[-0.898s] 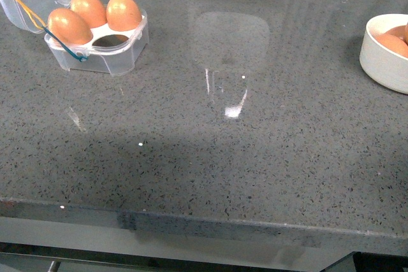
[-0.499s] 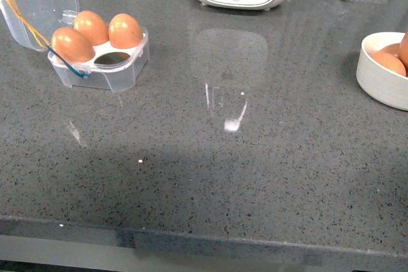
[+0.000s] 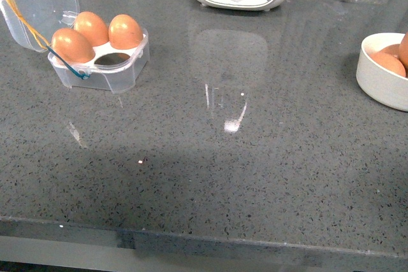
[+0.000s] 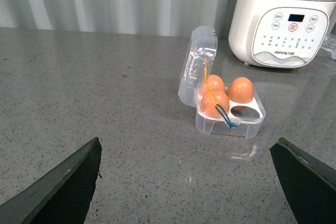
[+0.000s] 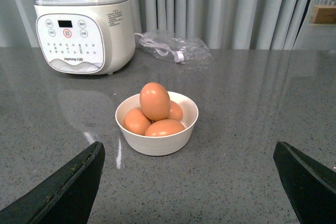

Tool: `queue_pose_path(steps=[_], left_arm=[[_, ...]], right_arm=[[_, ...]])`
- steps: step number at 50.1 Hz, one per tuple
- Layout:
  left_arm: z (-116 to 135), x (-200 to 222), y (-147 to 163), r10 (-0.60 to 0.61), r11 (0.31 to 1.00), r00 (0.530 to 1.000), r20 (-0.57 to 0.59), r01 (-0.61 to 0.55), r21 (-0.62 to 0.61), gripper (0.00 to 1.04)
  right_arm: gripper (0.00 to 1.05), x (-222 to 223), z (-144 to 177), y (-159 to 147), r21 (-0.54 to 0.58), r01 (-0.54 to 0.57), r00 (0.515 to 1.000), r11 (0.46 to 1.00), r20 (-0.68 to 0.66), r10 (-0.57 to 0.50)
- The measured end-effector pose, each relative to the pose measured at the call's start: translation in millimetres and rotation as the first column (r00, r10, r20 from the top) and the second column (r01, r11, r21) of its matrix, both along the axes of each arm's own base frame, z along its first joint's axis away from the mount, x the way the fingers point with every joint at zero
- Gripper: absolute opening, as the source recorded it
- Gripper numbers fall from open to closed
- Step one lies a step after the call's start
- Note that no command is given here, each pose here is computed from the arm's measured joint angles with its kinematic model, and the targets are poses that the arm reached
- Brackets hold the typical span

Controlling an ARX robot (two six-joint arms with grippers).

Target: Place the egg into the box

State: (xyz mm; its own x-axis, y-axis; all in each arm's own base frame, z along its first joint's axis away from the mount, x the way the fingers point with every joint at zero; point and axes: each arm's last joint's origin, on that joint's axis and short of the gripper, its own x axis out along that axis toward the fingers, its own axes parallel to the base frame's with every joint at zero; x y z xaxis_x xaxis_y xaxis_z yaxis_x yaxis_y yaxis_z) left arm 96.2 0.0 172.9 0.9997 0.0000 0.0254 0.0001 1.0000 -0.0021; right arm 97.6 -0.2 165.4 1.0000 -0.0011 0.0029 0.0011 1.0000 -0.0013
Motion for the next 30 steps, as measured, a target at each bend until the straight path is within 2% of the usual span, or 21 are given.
queue_pose_path(steps=[9, 12, 13, 16, 30], left_arm=[[0, 0, 0, 0.000, 1.000, 1.000, 0.000, 0.000, 0.000, 0.98], [0, 0, 0, 0.000, 1.000, 1.000, 0.000, 0.000, 0.000, 0.98], [0, 0, 0, 0.000, 1.000, 1.000, 0.000, 0.000, 0.000, 0.98], [0, 0, 0, 0.000, 1.000, 1.000, 0.000, 0.000, 0.000, 0.98], [0, 0, 0, 0.000, 1.000, 1.000, 0.000, 0.000, 0.000, 0.98]], right_arm=[[0.97, 0, 0, 0, 0.000, 0.001, 1.000, 1.000, 0.000, -0.001], [0.97, 1, 0, 1, -0.012, 0.121, 0.990, 0.993, -0.065, -0.122], [0.97, 3, 1, 1, -0.029, 0.200, 0.976, 0.979, -0.087, -0.202], [0.97, 7, 9, 2, -0.045, 0.296, 0.950, 0.954, -0.094, -0.299], [0.97, 55, 73, -9, -0.023, 0.254, 0.966, 0.967, 0.047, -0.253]])
